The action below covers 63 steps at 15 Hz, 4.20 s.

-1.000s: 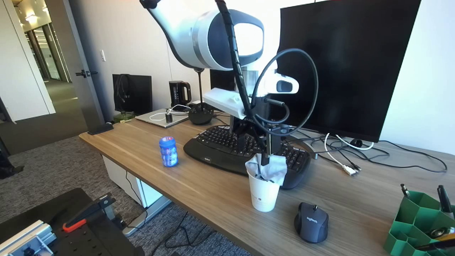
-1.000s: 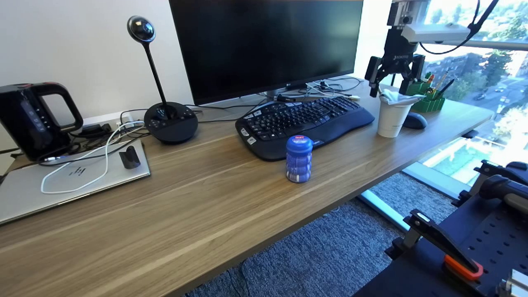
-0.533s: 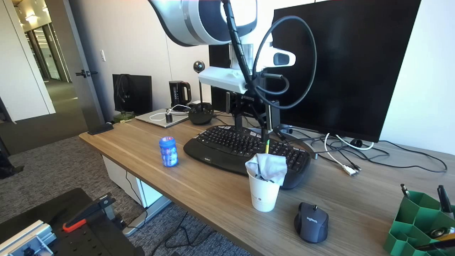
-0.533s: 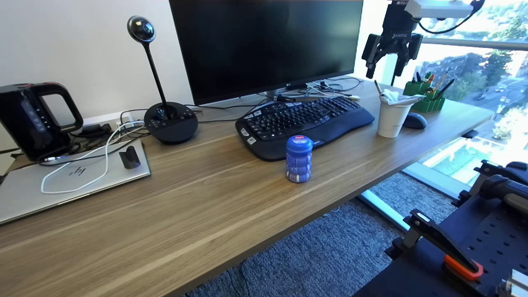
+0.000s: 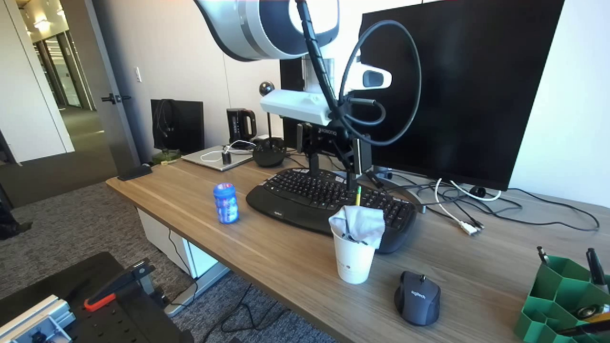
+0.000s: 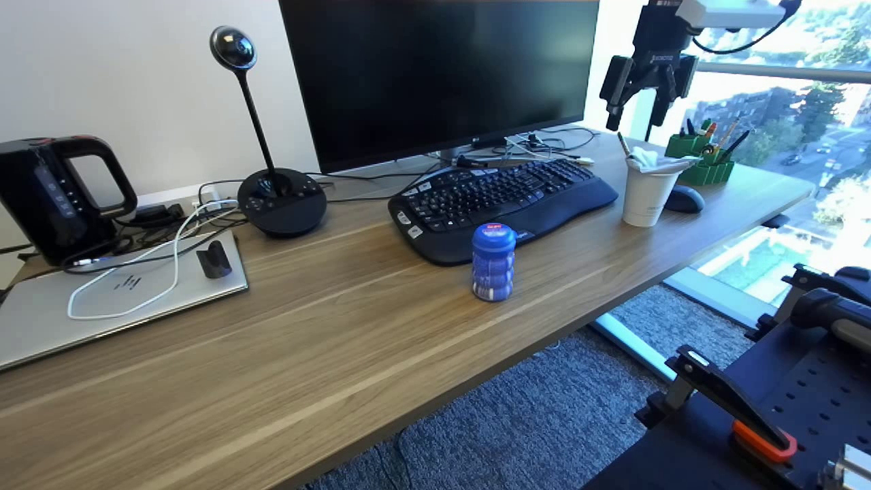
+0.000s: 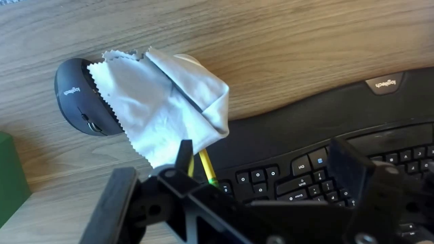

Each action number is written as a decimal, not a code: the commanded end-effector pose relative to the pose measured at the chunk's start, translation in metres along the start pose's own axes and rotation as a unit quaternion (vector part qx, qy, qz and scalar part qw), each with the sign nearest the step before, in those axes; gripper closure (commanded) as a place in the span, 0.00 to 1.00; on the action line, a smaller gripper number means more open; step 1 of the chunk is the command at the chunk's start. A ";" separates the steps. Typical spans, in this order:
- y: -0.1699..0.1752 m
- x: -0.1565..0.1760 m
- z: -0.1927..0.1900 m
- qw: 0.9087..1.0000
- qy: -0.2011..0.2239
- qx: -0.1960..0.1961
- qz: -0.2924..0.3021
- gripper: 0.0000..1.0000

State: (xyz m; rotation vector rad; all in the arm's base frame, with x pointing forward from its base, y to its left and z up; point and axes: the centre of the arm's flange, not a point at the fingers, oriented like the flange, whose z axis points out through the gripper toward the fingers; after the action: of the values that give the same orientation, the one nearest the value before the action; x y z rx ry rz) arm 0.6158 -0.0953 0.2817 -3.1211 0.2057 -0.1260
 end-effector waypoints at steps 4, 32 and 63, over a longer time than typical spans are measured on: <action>-0.003 -0.010 0.008 0.998 0.003 0.007 -0.058 0.00; -0.005 -0.011 0.055 0.986 -0.005 -0.006 -0.168 0.00; 0.002 -0.017 0.090 0.978 -0.039 -0.037 -0.200 0.00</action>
State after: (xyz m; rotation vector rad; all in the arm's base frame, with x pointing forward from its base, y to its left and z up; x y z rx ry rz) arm 0.6027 -0.0889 0.1948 -3.1740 -0.4169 -0.0003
